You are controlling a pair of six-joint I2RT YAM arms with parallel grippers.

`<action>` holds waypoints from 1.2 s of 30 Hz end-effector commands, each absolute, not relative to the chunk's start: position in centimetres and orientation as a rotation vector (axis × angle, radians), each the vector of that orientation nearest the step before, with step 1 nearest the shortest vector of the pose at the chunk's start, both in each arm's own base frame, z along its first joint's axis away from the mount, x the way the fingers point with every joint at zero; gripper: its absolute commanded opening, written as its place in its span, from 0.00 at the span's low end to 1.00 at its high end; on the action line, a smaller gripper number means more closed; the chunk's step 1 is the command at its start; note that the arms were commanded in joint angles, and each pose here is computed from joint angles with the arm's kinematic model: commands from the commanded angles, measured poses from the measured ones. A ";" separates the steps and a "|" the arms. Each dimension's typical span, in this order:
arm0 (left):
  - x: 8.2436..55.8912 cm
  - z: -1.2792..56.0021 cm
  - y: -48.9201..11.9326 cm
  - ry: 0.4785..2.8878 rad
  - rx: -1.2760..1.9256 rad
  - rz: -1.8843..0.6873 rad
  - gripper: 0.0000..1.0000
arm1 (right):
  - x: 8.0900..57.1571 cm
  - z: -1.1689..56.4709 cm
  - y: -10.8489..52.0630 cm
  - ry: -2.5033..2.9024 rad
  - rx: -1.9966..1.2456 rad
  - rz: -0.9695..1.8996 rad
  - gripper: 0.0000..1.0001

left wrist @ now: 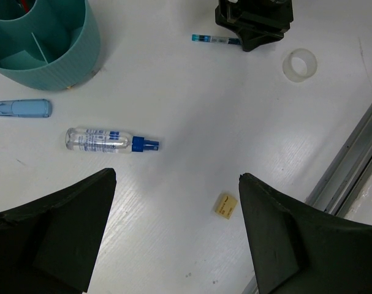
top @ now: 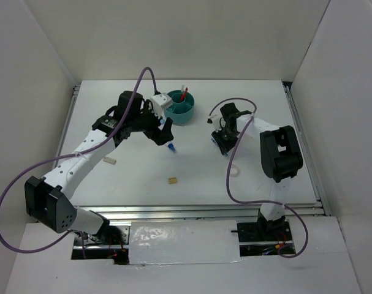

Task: Sort the stationery into containers
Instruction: Pick up the pen from the center of the board.

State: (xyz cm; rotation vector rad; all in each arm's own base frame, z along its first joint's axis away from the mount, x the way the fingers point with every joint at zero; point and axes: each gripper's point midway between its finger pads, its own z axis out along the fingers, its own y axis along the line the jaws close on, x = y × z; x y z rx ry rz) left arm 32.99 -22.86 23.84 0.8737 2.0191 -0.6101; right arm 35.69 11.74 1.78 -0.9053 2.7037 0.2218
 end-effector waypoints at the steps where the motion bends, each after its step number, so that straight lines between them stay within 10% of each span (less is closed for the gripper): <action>1: 33.2 24.7 -22.8 1.970 0.890 -0.604 0.94 | 37.2 2.4 12.2 2.675 -0.937 0.197 0.35; 14: 33.4 24.6 -22.0 1.981 0.859 -0.597 0.94 | 38.4 2.1 11.9 2.735 -1.052 0.119 0.30; 20: 33.8 25.4 -21.5 1.997 0.754 -0.676 0.92 | 38.7 2.6 12.2 2.699 -1.143 0.127 0.04; 36: 30.4 30.2 -22.7 1.906 0.747 -1.096 0.90 | 35.3 20.2 18.9 1.534 -1.688 -0.288 0.00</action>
